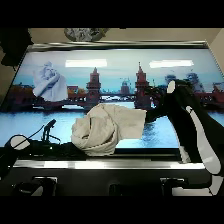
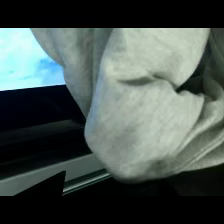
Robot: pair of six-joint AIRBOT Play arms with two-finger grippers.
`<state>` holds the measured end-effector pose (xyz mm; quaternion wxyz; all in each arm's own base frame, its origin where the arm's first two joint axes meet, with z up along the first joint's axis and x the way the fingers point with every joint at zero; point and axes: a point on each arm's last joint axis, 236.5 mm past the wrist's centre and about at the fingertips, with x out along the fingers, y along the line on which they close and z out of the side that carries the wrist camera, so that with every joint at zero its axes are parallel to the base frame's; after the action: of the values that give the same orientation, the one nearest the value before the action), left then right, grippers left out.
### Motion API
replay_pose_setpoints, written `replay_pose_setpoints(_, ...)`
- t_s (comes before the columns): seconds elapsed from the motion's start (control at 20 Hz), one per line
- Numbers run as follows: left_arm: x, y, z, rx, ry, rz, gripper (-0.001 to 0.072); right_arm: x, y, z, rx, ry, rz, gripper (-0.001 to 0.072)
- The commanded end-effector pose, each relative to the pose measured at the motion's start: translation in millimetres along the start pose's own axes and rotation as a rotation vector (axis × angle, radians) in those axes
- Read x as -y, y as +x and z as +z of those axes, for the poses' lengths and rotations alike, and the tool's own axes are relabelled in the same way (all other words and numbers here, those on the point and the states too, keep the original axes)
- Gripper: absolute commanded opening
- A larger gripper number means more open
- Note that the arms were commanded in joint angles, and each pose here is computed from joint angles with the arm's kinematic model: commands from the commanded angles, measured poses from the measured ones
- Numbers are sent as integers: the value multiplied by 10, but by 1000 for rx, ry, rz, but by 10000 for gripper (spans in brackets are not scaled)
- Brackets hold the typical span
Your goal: Fold the shirts.
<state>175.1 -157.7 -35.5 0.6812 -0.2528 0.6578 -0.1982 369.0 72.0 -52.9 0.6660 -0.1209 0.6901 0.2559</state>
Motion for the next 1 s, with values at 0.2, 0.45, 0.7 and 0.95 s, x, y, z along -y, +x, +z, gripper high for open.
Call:
replay_pose_setpoints(0.2,166,372,381,222,19,2,663,-60,95,62,10,-1,41,684)
replay_pose_setpoints(0.45,14,674,228,117,-7,60,95,-72,94,80,17,1,47,694)
replay_pose_setpoints(0.7,83,581,326,159,37,57,30,6,130,391,140,26,26,708)
replay_pose_setpoints(0.95,130,540,344,174,48,46,30,-208,423,421,102,104,169,706)
